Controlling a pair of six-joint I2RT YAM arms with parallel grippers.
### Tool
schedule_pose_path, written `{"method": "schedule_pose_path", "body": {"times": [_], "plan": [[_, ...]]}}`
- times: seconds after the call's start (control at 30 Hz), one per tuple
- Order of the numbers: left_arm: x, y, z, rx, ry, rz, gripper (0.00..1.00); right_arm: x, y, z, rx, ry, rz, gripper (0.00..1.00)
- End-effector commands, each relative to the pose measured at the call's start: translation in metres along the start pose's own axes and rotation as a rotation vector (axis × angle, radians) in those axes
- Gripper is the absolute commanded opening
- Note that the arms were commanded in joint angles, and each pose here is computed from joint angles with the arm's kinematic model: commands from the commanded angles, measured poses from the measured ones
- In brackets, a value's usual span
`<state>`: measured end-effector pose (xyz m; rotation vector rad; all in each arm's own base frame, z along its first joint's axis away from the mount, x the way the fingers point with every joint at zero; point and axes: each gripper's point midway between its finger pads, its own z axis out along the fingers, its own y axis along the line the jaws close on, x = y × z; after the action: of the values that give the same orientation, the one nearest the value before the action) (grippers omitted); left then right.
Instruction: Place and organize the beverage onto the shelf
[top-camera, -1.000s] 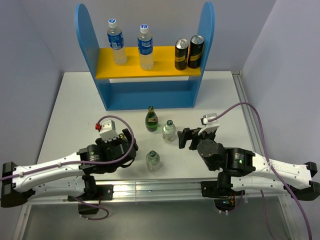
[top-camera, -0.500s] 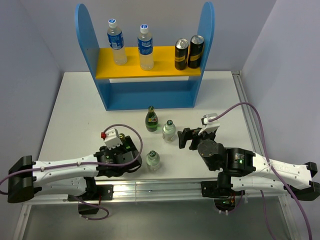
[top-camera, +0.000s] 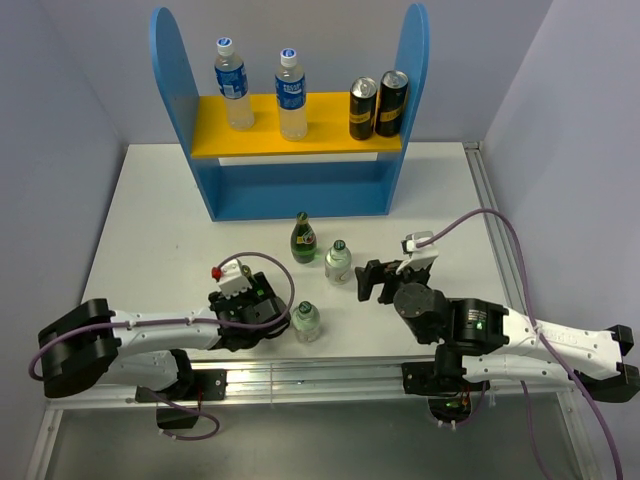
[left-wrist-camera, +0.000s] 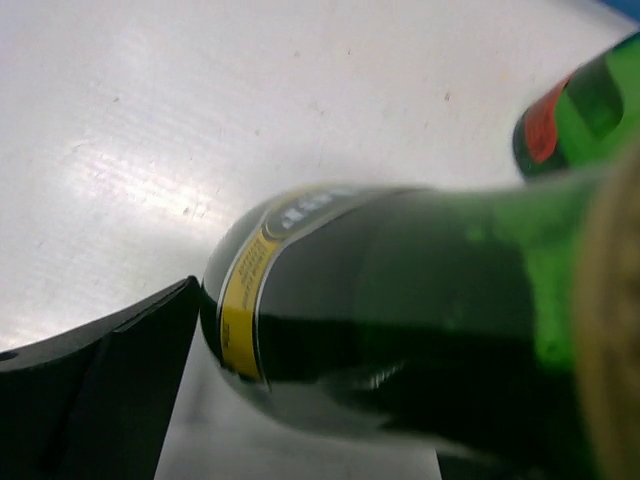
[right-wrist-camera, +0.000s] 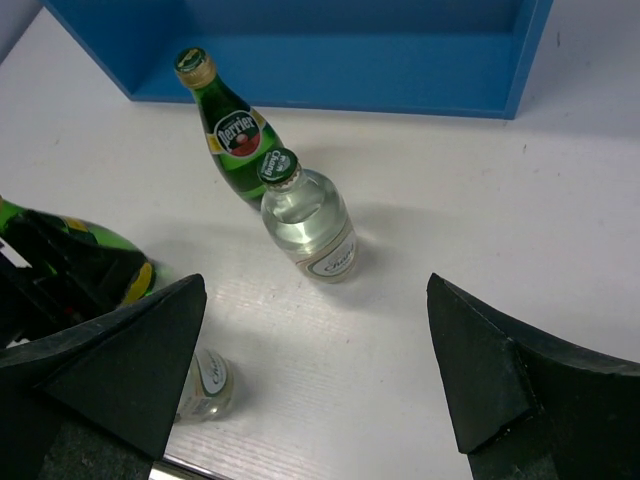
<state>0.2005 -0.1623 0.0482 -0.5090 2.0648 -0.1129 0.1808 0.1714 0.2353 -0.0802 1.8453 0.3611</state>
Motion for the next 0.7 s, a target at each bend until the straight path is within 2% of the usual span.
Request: {"method": "schedule_pose_path", "body": {"times": [0.0, 0.17, 0.27, 0.37, 0.4, 0.47, 0.5, 0.6, 0.67], "plan": [[0.006, -0.009, 0.015, 0.022, 0.018, 0.003, 0.88, 0.006, -0.001, 0.001, 0.009, 0.003, 0.02, 0.98], [0.003, -0.012, 0.03, 0.009, 0.0, 0.046, 0.86, 0.011, -0.002, 0.002, 0.011, 0.008, 0.017, 0.98], [-0.001, -0.012, 0.038, -0.007, -0.011, 0.061, 0.78, 0.012, -0.003, 0.003, 0.018, 0.007, 0.016, 0.98], [-0.006, -0.014, 0.045, -0.016, -0.026, 0.068, 0.65, 0.013, -0.003, 0.003, 0.017, 0.008, 0.015, 0.98], [-0.007, -0.013, 0.047, -0.026, -0.031, 0.068, 0.53, 0.014, -0.003, 0.003, 0.018, 0.009, 0.014, 0.98], [-0.011, -0.014, 0.051, -0.03, -0.036, 0.079, 0.36, 0.014, -0.004, 0.003, 0.019, 0.008, 0.016, 0.98], [-0.013, -0.015, 0.052, -0.031, -0.04, 0.075, 0.23, 0.014, -0.004, 0.002, 0.017, 0.01, 0.017, 0.98], [-0.02, -0.017, 0.057, -0.043, -0.051, 0.082, 0.07, 0.014, -0.004, 0.002, 0.015, 0.01, 0.02, 0.98], [-0.025, -0.019, 0.059, -0.044, -0.057, 0.09, 0.0, 0.014, -0.004, 0.002, 0.013, 0.011, 0.02, 0.98]]}}
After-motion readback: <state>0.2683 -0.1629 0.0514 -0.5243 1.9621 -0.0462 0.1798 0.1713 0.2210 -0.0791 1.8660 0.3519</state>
